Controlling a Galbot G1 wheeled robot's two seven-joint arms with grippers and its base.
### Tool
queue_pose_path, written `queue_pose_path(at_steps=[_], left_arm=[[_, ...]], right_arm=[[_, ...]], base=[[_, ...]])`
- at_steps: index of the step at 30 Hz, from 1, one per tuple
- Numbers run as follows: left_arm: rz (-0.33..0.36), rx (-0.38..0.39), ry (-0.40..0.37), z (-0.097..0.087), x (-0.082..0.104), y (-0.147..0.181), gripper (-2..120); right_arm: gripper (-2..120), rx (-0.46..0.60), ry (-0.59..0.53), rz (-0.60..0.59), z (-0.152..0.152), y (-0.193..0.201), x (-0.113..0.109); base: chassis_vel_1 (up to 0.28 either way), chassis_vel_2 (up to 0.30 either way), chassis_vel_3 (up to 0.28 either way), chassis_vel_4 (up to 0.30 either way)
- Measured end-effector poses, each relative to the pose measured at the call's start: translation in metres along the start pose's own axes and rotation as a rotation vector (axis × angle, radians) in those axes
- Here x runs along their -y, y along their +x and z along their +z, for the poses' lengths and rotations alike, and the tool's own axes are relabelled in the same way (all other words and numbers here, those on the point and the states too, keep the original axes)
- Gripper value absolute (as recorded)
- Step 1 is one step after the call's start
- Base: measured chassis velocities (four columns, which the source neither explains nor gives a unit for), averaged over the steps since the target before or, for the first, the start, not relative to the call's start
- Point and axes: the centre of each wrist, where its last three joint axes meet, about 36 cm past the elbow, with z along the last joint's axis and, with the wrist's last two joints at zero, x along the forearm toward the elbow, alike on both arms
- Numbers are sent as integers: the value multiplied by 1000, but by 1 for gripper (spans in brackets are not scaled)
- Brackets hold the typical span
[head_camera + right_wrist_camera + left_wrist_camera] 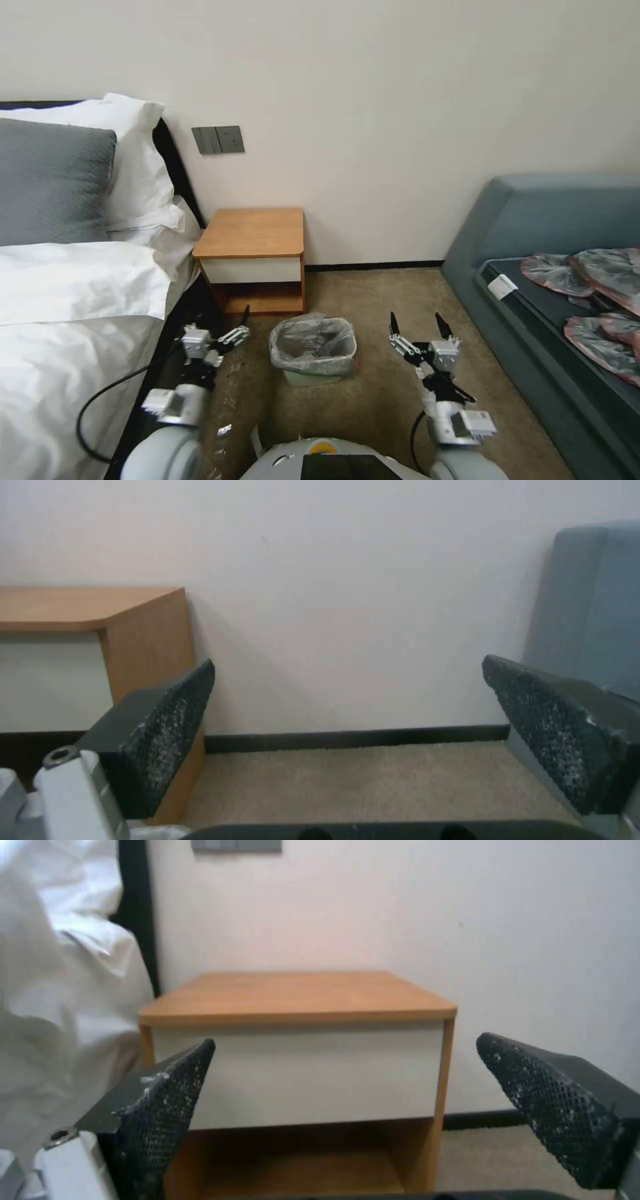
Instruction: Pick up the garbage bag from the table and place it over the trash can.
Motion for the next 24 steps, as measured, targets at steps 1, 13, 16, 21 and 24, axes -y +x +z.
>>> queue_pose_path(at_steps=[1,13,16,21,24], left_arm=[[0,0,0,0,0,0,100],[-109,-43,-64,-8,12,41,100],[-131,-63,-56,-7,17,49,100],[-168,-91,-24,4,28,61,100],[-171,-93,-22,5,29,61,100]], right_arm=[[100,0,0,0,0,0,0],[100,-10,-16,-20,-4,23,0],[100,0,-20,-19,-4,19,0],[100,5,-12,-14,0,16,-1],[100,4,-8,-14,0,16,-1]], base=[[0,0,0,0],[0,0,0,0],[0,0,0,0],[0,0,0,0],[0,0,0,0]])
